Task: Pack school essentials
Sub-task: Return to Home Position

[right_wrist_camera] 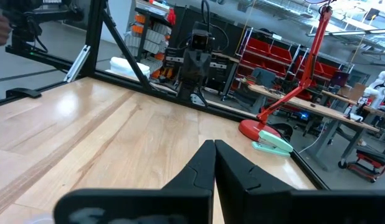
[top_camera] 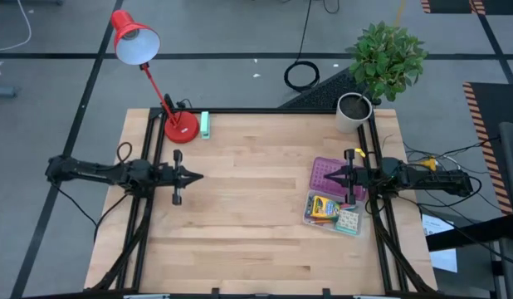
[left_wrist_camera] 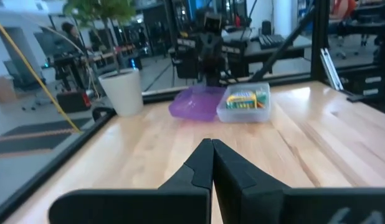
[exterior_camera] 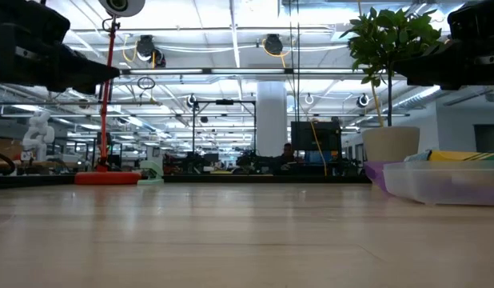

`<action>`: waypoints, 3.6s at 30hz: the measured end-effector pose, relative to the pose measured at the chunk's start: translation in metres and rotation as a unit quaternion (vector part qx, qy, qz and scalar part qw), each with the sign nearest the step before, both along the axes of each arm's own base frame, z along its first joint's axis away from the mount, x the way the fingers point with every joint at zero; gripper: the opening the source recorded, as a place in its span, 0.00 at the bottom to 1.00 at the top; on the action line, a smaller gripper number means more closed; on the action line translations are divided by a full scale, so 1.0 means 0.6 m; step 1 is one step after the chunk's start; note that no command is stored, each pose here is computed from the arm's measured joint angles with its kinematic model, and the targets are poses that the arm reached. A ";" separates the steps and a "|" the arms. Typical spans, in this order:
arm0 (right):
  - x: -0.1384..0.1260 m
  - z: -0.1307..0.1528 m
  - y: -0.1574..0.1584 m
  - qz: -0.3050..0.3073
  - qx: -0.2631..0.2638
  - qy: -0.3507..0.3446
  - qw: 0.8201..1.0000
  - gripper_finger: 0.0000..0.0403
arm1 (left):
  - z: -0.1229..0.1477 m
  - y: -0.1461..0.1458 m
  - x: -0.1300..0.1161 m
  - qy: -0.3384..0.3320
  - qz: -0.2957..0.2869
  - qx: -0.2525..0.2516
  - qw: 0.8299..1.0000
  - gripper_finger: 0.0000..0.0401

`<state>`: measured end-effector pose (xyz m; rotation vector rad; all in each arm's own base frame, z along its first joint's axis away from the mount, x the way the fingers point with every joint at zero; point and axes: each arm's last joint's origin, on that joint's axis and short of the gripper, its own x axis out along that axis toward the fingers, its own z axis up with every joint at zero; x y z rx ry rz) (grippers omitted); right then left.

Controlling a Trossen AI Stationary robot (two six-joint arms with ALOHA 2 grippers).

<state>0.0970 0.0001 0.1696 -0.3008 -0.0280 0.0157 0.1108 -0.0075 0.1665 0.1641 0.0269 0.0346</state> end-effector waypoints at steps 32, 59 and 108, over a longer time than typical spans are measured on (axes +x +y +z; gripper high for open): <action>0.000 0.000 0.000 0.000 0.000 0.000 1.000 0.00 | 0.004 0.011 -0.023 -0.025 -0.024 0.053 0.998 0.01; 0.000 0.000 0.000 0.000 0.000 0.000 1.000 0.00 | 0.004 0.013 -0.023 -0.026 -0.009 0.017 0.999 0.01; 0.000 0.000 0.000 0.000 0.000 0.000 1.000 0.00 | 0.004 0.012 -0.023 -0.025 -0.009 0.017 0.999 0.01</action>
